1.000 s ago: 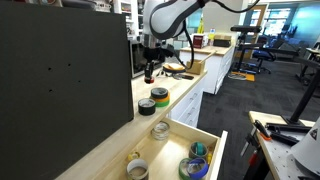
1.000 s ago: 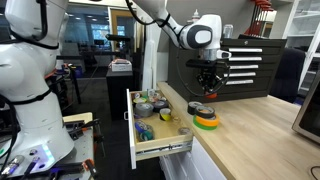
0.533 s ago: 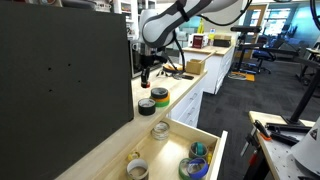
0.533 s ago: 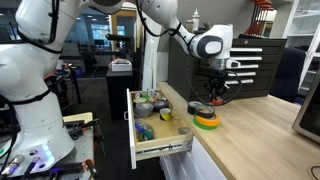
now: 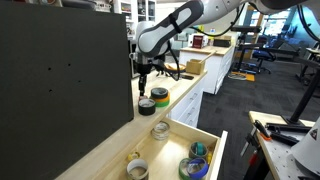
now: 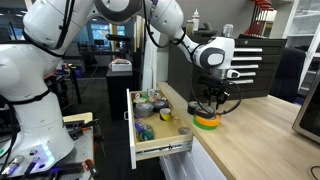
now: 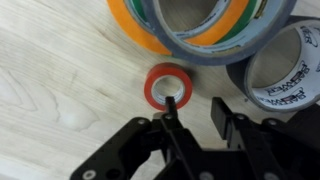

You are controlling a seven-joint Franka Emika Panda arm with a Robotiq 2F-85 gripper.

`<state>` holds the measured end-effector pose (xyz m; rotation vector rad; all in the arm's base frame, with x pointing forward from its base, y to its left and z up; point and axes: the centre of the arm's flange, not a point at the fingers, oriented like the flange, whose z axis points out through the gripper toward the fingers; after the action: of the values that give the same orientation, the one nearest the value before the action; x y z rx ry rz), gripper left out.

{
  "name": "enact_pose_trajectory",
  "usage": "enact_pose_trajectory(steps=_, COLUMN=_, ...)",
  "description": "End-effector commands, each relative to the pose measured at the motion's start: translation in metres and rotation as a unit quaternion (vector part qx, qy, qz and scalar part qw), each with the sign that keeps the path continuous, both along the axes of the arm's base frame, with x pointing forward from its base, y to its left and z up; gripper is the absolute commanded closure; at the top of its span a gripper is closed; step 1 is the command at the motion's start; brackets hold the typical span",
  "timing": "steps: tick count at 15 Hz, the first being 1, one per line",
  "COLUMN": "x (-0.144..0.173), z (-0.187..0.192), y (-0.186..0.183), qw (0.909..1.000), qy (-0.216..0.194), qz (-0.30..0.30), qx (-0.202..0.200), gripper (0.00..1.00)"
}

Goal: Remove the small orange tape from the drawer.

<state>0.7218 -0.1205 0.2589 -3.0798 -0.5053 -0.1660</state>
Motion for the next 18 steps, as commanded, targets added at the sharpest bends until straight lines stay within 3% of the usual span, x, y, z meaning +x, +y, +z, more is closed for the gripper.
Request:
enact_pose_trajectory(steps=1, x=0.004, z=0.007, y=-0.002, qw=0.9997, qy=0.000, qz=0.017, qx=0.015, gripper=0.27)
enact_pose_trajectory(steps=6, x=-0.007, z=0.028, y=0.002, qw=0.9996, qy=0.023, qz=0.011, qx=0.016, gripper=0.00)
enact_pose_trajectory(steps=13, x=-0.049, z=0.098, y=0.001, qw=0.9966, qy=0.079, qz=-0.019, qx=0.015, gripper=0.00)
enact_pose_trajectory(steps=18, x=-0.112, z=0.120, y=0.004, qw=0.9972, qy=0.071, qz=-0.023, qx=0.005, gripper=0.00)
